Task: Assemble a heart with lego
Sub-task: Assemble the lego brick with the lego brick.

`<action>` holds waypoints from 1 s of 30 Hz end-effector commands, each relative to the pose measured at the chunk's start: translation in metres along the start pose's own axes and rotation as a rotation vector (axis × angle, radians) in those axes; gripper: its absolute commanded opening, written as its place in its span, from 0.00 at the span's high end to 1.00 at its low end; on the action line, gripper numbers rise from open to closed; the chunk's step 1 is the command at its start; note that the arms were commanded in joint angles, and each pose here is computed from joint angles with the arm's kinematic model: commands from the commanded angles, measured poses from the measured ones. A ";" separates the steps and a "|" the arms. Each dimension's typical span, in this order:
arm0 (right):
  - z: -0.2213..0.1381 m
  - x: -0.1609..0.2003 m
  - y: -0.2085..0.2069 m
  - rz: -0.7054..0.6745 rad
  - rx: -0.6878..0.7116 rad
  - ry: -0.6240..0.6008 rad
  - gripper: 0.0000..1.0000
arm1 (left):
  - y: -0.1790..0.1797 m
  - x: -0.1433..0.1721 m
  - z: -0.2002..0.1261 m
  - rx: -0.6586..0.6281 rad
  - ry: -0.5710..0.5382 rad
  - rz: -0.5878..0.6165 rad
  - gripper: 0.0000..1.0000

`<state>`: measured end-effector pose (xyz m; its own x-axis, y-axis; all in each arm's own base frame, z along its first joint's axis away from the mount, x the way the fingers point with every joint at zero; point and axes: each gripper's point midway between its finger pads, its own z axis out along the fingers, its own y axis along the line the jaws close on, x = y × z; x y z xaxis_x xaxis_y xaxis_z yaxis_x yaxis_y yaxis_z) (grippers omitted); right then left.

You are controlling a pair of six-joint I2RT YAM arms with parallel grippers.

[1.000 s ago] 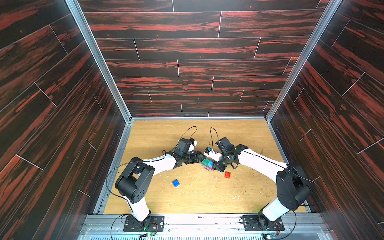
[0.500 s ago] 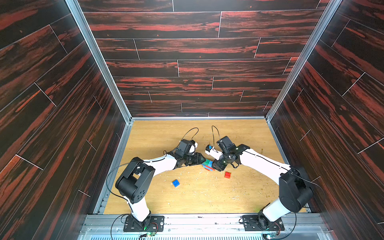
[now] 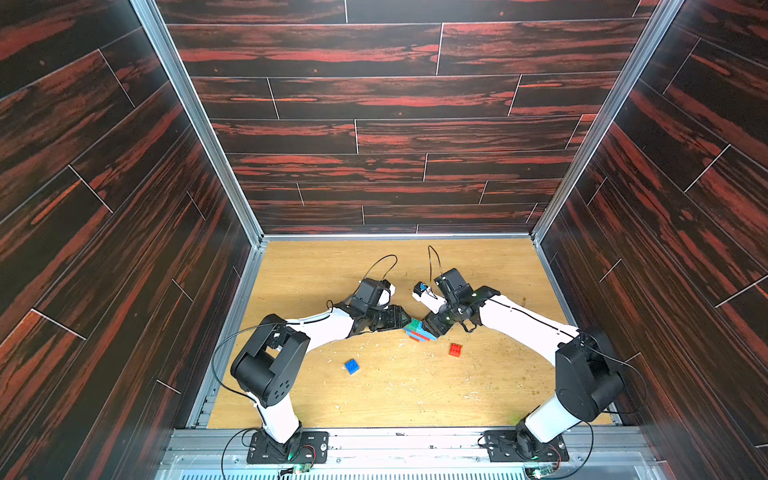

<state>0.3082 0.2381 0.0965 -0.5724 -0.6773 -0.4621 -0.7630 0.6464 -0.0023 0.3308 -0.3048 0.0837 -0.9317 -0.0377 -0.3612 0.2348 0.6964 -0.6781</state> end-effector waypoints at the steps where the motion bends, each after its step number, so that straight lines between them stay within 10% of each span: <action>1: 0.007 0.012 -0.005 0.026 0.027 0.056 0.33 | -0.005 -0.002 -0.001 0.003 0.004 0.019 0.44; 8: 0.019 0.042 -0.004 0.049 0.034 0.157 0.35 | -0.003 -0.003 -0.002 -0.018 -0.002 0.026 0.44; 13: -0.039 -0.014 -0.002 0.096 0.050 -0.120 0.31 | -0.014 -0.018 -0.012 -0.032 -0.034 0.066 0.38; 30: -0.079 0.118 -0.007 0.927 0.290 -0.042 0.21 | -0.024 -0.046 -0.073 -0.145 -0.230 0.138 0.26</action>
<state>0.2375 0.1301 0.1289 -0.8716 0.0114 -0.4900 -0.0538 0.9915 0.1187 0.3520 -0.2815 0.1637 -0.8165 -0.0819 -0.5715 0.3126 0.7696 -0.5568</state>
